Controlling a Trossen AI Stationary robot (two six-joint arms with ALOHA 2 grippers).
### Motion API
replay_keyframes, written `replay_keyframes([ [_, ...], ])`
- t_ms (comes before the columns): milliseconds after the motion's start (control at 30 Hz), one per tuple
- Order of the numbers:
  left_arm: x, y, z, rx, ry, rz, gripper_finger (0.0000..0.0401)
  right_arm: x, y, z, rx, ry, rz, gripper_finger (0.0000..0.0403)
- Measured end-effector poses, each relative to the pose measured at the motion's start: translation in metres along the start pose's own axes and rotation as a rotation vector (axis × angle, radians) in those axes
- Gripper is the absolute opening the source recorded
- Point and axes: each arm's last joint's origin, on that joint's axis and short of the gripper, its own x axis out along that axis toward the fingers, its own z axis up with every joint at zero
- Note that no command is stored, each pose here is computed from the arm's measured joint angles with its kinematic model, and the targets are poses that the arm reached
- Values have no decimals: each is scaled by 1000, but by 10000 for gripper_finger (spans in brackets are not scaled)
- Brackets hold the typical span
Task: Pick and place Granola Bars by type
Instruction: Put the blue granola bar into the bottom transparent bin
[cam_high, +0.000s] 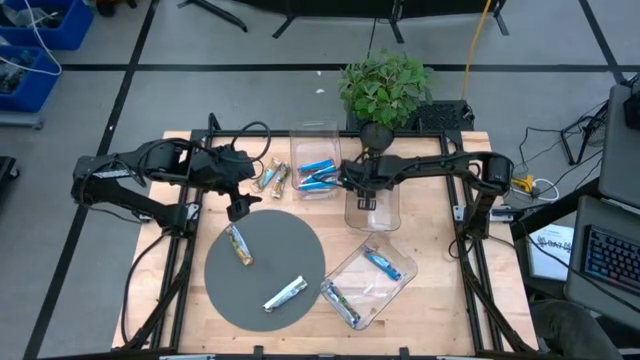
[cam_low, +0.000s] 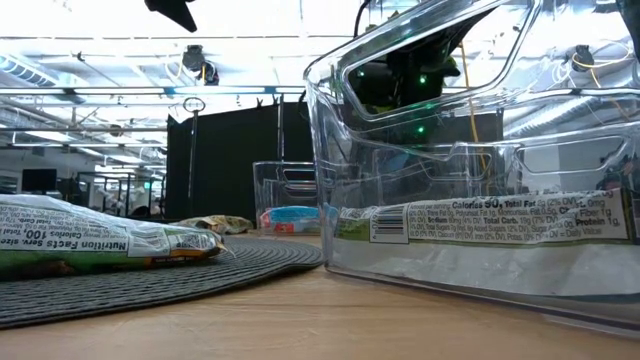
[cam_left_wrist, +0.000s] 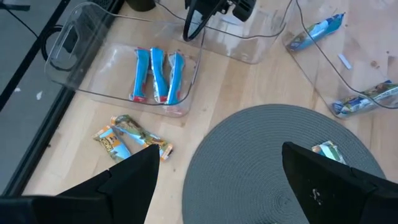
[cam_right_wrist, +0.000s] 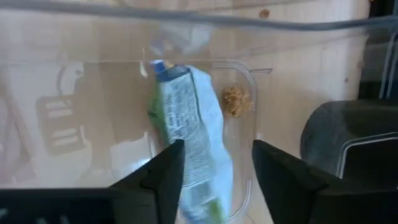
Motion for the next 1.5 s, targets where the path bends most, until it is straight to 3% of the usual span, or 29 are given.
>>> replay_keyframes([
  [333, 0, 0, 0, 36, -2, 8, 337, -30, -1, -3, 0, -60, -60, 238],
  [800, 0, 0, 1, 65, -7, 8, 337, -114, 1, -22, 5, -293, -168, 248],
  [1200, 0, 0, 1, 35, -7, 8, 337, -202, 7, -28, 64, -637, -139, 256],
  [1500, 0, 0, 0, -86, -4, -2, 337, -271, 5, -19, 132, -929, -91, 256],
])
